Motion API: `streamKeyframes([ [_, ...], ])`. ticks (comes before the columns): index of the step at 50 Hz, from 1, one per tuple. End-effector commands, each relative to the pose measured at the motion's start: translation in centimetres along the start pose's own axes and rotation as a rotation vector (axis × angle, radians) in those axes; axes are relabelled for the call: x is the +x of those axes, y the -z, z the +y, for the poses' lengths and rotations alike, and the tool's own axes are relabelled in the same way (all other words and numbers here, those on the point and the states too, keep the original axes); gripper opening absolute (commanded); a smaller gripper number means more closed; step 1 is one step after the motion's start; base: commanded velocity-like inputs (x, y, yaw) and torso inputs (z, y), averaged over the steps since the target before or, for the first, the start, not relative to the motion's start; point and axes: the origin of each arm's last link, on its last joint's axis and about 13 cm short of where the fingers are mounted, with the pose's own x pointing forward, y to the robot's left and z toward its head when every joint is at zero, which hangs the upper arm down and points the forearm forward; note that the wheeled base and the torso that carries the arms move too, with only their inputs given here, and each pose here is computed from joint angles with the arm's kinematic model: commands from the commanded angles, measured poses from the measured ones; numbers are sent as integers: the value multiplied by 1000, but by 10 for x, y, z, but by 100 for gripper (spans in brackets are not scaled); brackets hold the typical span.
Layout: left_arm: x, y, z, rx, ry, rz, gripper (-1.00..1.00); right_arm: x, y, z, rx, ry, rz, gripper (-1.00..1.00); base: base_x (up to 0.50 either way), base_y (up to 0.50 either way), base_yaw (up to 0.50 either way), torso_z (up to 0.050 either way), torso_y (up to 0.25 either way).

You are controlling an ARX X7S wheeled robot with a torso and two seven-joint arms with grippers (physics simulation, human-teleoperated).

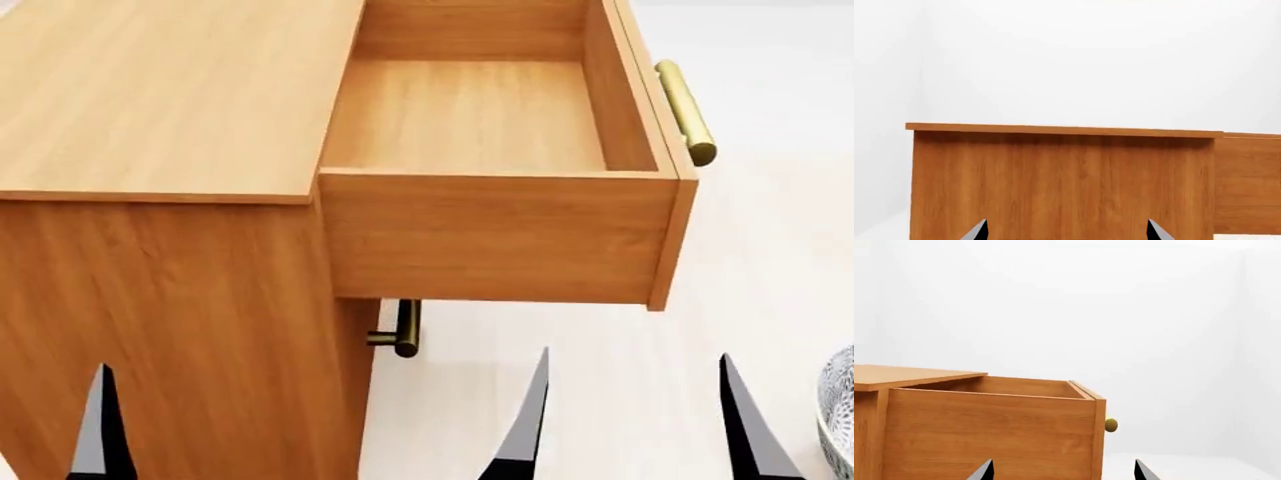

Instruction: Put the bowl on top of the cabinet.

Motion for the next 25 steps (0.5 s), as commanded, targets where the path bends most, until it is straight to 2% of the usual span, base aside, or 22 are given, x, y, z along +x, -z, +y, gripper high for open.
streamKeyframes([
  [1,3,1,2,0,-19,7,100,1,1,-4,52,1,-34,100,0,0,0,50,0],
  [25,3,2,2,-2,-14,14,100,1,1,-3,60,-3,-37,100,0,0,0,50,0],
])
